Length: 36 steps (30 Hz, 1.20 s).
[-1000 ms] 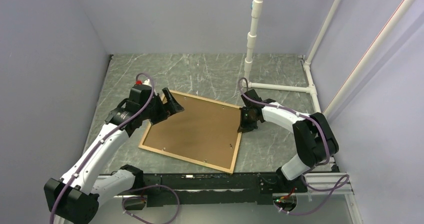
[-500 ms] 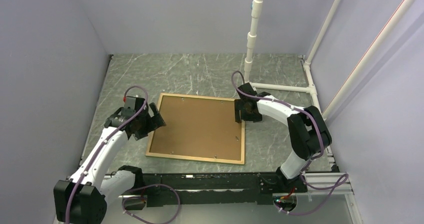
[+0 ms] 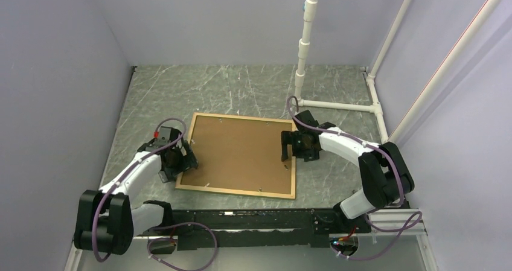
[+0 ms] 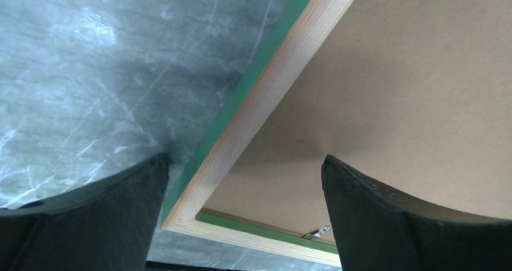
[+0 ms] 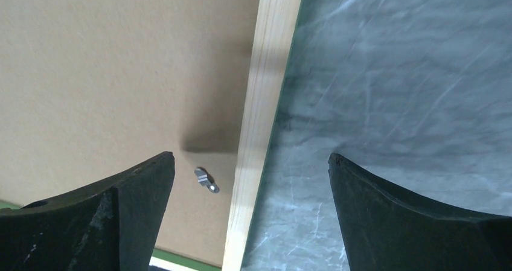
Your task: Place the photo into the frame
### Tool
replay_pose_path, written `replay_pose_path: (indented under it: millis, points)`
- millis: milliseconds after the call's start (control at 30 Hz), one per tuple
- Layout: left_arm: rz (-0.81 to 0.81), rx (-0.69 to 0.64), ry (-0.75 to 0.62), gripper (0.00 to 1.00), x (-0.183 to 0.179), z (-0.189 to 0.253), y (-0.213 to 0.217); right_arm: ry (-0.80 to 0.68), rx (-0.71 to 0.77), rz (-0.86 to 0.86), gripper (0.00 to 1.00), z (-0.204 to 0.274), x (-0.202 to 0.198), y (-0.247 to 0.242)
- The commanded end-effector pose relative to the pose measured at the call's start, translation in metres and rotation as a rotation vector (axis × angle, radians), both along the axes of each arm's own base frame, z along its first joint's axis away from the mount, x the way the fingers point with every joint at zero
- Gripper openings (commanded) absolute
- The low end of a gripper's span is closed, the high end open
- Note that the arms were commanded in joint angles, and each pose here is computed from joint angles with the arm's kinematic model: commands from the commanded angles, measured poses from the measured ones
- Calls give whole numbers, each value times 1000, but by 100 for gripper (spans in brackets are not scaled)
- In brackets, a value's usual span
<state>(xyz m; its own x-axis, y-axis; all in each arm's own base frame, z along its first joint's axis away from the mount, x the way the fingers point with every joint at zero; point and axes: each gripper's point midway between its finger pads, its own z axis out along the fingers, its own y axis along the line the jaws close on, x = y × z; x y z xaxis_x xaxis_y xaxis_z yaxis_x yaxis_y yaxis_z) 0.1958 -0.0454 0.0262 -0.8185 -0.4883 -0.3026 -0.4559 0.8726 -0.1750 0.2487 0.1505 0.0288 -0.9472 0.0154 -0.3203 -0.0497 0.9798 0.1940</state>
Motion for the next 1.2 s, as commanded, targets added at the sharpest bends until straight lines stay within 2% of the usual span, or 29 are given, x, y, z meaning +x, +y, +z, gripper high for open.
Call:
replay_pose_path:
  millis: [0,233,400,533,667,800,967,1167]
  points:
    - [-52,-106,-17,98,7,-8,-20,49,109,28,100,-3,-14,16]
    - [-33,-285,-8,88,-8,-15,-48,54,78,38,100,-1,-8,13]
    - [9,-376,-43,75,-22,-12,-61,53,26,37,100,-1,0,7]
    - [21,-355,-53,69,-31,-10,-56,49,6,37,100,-2,6,5]
    - [20,-298,-44,74,-33,-5,-47,21,13,53,99,4,23,13]
    - [37,-232,-18,84,-31,-1,-39,20,27,82,99,8,39,25]
    - [60,-132,15,92,-31,1,-24,13,-8,75,100,10,41,21]
    - [66,-84,44,92,-32,-1,-17,12,-91,43,98,0,22,-2]
